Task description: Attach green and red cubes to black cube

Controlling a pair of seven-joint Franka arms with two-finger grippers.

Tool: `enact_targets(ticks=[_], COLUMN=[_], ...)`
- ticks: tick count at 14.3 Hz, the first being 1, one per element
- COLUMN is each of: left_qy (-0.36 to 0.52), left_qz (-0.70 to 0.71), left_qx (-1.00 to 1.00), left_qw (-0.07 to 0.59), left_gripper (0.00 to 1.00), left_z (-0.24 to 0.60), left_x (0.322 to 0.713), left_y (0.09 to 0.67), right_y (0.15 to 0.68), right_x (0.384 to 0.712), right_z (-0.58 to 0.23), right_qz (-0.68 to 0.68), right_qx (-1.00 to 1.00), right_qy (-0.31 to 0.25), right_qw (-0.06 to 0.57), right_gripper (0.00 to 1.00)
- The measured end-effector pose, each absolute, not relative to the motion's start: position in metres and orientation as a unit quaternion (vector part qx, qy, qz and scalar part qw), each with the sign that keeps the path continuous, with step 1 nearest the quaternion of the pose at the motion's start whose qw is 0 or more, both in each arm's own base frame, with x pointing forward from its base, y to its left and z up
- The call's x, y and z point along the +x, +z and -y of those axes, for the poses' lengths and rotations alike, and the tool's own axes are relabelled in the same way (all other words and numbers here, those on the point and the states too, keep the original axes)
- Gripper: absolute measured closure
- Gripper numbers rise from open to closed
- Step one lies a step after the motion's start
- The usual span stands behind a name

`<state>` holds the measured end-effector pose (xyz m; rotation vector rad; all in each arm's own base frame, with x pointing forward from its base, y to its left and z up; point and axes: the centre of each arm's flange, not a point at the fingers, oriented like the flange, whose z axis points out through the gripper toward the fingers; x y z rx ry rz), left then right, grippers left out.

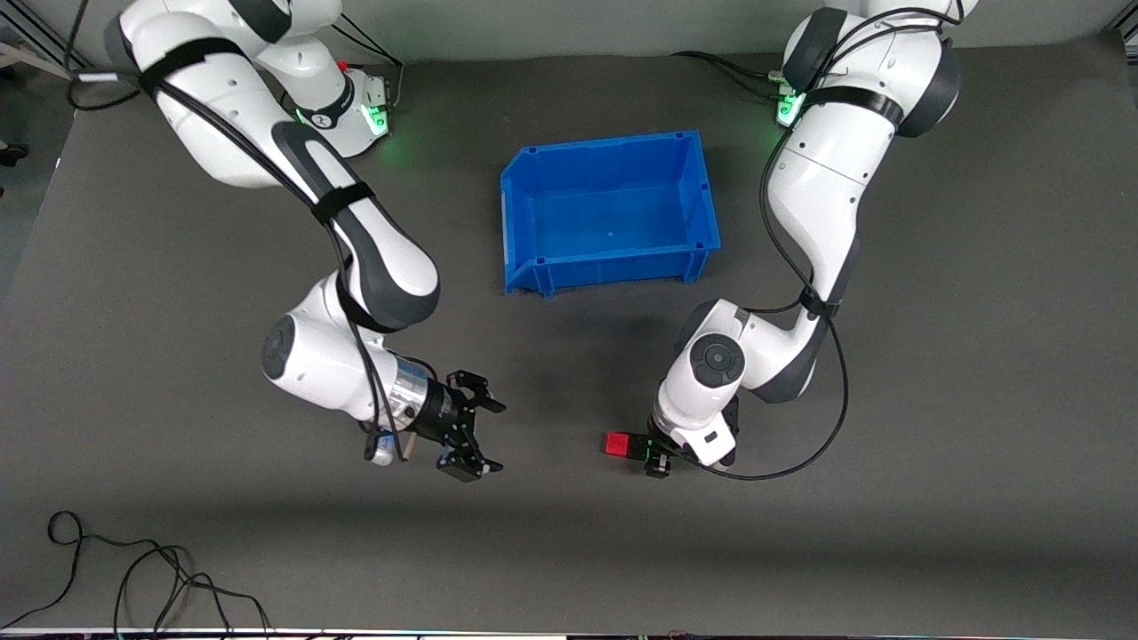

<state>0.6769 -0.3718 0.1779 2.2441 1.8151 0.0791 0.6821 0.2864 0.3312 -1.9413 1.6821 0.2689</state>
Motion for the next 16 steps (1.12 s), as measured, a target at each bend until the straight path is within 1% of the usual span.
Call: enact_targets(ticks=[2, 4, 6, 8, 10, 11, 13, 15, 16], left_qy=[0.023, 0.022, 0.027, 0.029, 0.025, 0.018, -0.012, -0.037, -0.049], left_qz=[-0.624, -0.621, -0.613, -0.594, -0.564, -0.55, -0.522, -0.485, -0.465], left_qx=[0.773, 0.779, 0.786, 0.802, 0.825, 0.834, 0.853, 0.874, 0.884], left_qw=[0.109, 0.088, 0.077, 0.06, 0.034, 0.02, -0.003, -0.012, -0.018], left_gripper=[0.01, 0.0, 0.0, 0.0, 0.0, 0.0, 0.0, 0.0, 0.0], left_z=[0.37, 0.359, 0.329, 0.289, 0.25, 0.232, 0.188, 0.135, 0.106], left_x=[0.677, 0.685, 0.703, 0.717, 0.72, 0.718, 0.71, 0.702, 0.698], left_y=[0.179, 0.196, 0.234, 0.282, 0.334, 0.359, 0.404, 0.441, 0.456], right_y=[0.357, 0.382, 0.402, 0.413, 0.422, 0.427, 0.445, 0.468, 0.481], right_x=[0.668, 0.65, 0.632, 0.618, 0.612, 0.61, 0.606, 0.605, 0.605], right_z=[-0.256, -0.224, -0.185, -0.141, -0.085, -0.06, -0.025, -0.02, -0.022], right_qz=[-0.6, -0.561, -0.517, -0.467, -0.421, -0.395, -0.32, -0.241, -0.21], right_qx=[-0.751, -0.783, -0.817, -0.854, -0.883, -0.899, -0.941, -0.97, -0.977], right_qy=[0.064, 0.03, 0.0, -0.003, 0.009, 0.011, -0.001, -0.008, -0.007], right_qw=[0.269, 0.266, 0.255, 0.23, 0.205, 0.188, 0.114, 0.044, 0.028], right_gripper=[0.0, 0.0, 0.0, 0.0, 0.0, 0.0, 0.0, 0.0, 0.0])
